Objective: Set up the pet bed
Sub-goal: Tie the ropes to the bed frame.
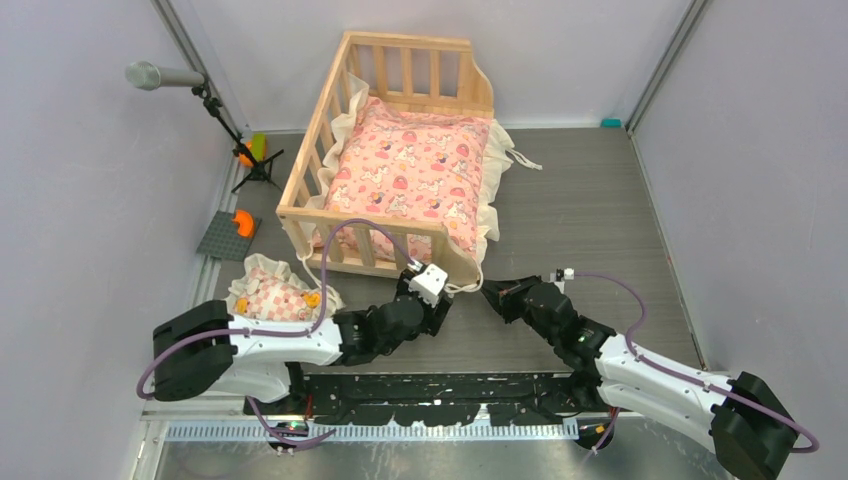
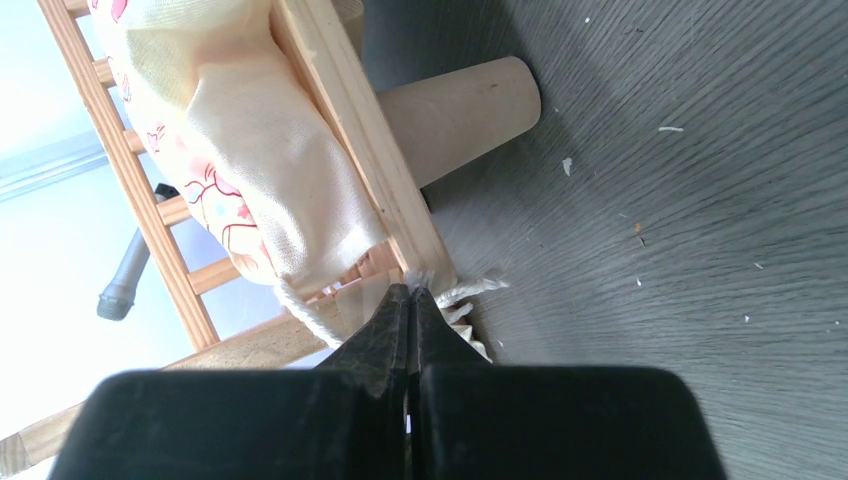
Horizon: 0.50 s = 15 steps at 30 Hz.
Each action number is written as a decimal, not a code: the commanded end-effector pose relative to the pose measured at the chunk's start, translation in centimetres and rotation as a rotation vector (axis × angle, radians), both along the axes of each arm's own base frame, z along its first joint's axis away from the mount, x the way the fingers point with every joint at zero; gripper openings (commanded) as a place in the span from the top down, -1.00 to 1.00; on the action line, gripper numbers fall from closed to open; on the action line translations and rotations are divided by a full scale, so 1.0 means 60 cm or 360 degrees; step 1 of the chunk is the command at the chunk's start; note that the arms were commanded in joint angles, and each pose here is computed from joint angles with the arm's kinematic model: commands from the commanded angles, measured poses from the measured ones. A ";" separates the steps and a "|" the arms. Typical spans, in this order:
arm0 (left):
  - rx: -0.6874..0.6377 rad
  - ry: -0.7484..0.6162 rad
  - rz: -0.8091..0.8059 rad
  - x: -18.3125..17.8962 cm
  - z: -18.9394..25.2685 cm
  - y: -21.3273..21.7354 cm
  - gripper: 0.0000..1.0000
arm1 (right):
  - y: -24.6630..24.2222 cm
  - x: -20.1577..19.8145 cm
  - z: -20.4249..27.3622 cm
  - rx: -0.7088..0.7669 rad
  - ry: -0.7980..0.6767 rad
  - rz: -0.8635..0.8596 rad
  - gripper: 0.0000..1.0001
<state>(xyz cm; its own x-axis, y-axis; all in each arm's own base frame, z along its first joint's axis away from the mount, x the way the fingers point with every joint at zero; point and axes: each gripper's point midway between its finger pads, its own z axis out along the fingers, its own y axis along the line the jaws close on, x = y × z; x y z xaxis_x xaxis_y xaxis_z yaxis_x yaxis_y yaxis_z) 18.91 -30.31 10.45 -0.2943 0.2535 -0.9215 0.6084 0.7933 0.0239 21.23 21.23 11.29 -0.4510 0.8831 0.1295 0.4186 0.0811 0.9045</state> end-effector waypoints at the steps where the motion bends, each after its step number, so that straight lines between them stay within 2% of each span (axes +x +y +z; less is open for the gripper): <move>1: -0.0329 -0.0076 -0.0021 0.008 0.050 -0.040 -0.29 | 0.019 0.010 0.072 0.0131 -0.0137 0.0036 0.99; 15: -0.0420 -0.0081 0.0064 0.018 0.017 -0.043 -0.29 | 0.028 0.006 0.109 0.0220 -0.0183 0.0077 0.99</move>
